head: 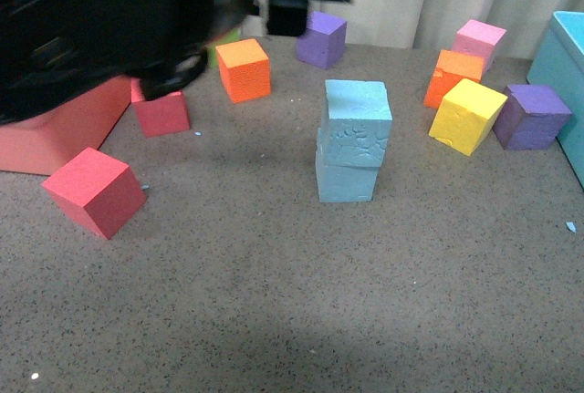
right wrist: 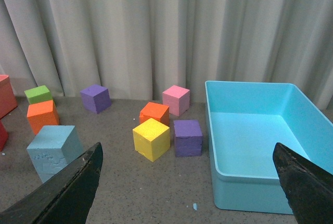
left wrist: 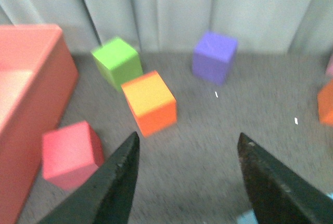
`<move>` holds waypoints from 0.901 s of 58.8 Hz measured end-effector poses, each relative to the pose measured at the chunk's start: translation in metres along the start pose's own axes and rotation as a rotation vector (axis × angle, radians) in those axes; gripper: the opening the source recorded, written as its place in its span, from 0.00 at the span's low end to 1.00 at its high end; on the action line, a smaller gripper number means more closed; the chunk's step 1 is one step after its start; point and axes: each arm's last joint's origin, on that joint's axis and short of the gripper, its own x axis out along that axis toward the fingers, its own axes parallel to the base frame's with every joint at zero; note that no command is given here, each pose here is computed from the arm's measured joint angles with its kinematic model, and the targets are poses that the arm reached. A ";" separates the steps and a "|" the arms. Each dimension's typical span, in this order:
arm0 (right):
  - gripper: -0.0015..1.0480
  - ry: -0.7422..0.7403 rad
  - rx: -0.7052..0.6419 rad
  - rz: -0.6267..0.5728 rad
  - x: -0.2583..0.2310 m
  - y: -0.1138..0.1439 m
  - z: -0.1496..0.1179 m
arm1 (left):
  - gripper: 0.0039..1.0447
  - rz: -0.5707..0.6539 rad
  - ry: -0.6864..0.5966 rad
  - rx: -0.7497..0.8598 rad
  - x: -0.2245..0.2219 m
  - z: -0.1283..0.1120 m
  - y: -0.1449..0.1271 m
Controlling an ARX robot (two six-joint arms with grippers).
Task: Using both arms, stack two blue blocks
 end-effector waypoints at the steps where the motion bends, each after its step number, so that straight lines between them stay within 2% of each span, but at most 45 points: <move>1: 0.91 0.000 0.000 0.000 0.000 0.000 0.000 | 0.45 0.000 -0.063 -0.027 -0.007 0.002 0.010; 4: 0.91 0.000 0.000 0.000 0.000 0.000 0.000 | 0.36 0.006 -0.159 -0.060 -0.024 0.008 0.032; 7: 0.91 0.000 0.000 0.003 0.000 0.000 0.000 | 0.27 0.017 -0.198 -0.065 -0.040 0.011 0.051; 11: 0.91 0.000 0.000 0.003 0.000 0.000 0.000 | 0.17 0.020 -0.200 -0.057 -0.057 0.006 0.069; 16: 0.91 0.000 0.000 0.003 0.000 0.000 0.000 | 0.03 0.008 -0.181 -0.044 -0.075 -0.012 0.087; 21: 0.91 0.000 0.000 0.002 0.000 0.000 0.000 | 0.03 -0.002 -0.140 -0.022 -0.095 -0.027 0.105; 38: 0.91 0.000 0.000 0.003 0.000 0.000 0.000 | 0.03 0.016 -0.150 -0.023 -0.135 -0.031 0.138; 53: 0.91 0.000 0.000 0.002 0.000 0.000 0.000 | 0.03 0.010 -0.152 -0.022 -0.160 -0.035 0.151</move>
